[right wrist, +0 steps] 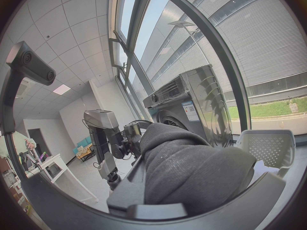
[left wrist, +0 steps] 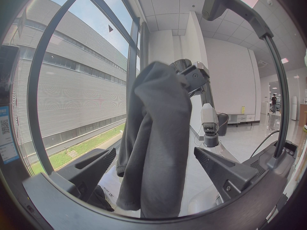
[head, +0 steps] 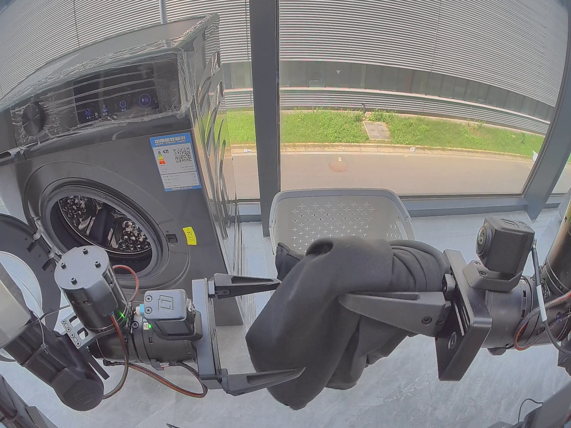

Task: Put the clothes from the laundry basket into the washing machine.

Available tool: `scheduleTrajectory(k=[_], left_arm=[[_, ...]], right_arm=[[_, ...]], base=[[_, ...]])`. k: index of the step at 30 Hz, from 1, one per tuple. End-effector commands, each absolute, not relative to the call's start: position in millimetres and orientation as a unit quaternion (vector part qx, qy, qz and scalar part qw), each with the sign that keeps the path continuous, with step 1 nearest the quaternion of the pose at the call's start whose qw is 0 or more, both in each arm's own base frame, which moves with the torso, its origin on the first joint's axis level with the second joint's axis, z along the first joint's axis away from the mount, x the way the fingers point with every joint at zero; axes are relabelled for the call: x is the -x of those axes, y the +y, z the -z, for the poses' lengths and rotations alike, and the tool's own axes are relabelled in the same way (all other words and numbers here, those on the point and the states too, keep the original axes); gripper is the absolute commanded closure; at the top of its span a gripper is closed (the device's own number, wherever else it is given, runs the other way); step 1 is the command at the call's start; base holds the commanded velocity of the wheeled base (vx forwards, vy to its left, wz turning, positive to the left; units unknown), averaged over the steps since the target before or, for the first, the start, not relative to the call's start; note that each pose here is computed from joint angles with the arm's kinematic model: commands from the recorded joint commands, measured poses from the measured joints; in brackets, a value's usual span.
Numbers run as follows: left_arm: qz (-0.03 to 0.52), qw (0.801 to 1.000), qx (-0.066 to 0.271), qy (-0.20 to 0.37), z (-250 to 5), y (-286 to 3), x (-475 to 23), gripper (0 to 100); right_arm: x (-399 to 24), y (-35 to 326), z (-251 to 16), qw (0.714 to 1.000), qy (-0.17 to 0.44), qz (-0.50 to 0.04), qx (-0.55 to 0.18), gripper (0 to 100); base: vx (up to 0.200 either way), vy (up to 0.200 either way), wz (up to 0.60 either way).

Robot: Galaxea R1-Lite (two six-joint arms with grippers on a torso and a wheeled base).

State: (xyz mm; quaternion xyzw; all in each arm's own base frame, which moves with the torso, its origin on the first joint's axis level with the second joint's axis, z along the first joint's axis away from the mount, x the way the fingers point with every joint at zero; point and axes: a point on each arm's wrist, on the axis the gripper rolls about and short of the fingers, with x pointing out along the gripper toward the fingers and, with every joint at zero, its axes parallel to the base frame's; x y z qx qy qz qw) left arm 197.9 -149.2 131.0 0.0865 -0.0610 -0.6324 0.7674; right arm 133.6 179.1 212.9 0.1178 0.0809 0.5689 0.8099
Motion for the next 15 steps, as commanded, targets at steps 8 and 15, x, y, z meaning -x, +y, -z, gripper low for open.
scheduleTrajectory(k=[8,15], left_arm=[[0.634,0.768,-0.083,-0.032,-113,-159,-213,0],[0.651,0.753,-0.082,-0.05,-120,-175,-208,0]], right_arm=[[-122,199,-213,0.783,0.09,-0.605,-0.113,100],[-131,224,-216,0.775,0.093,-0.614,-0.117,100]], base=[[0.0,0.0,0.0],[0.0,0.0,0.0]])
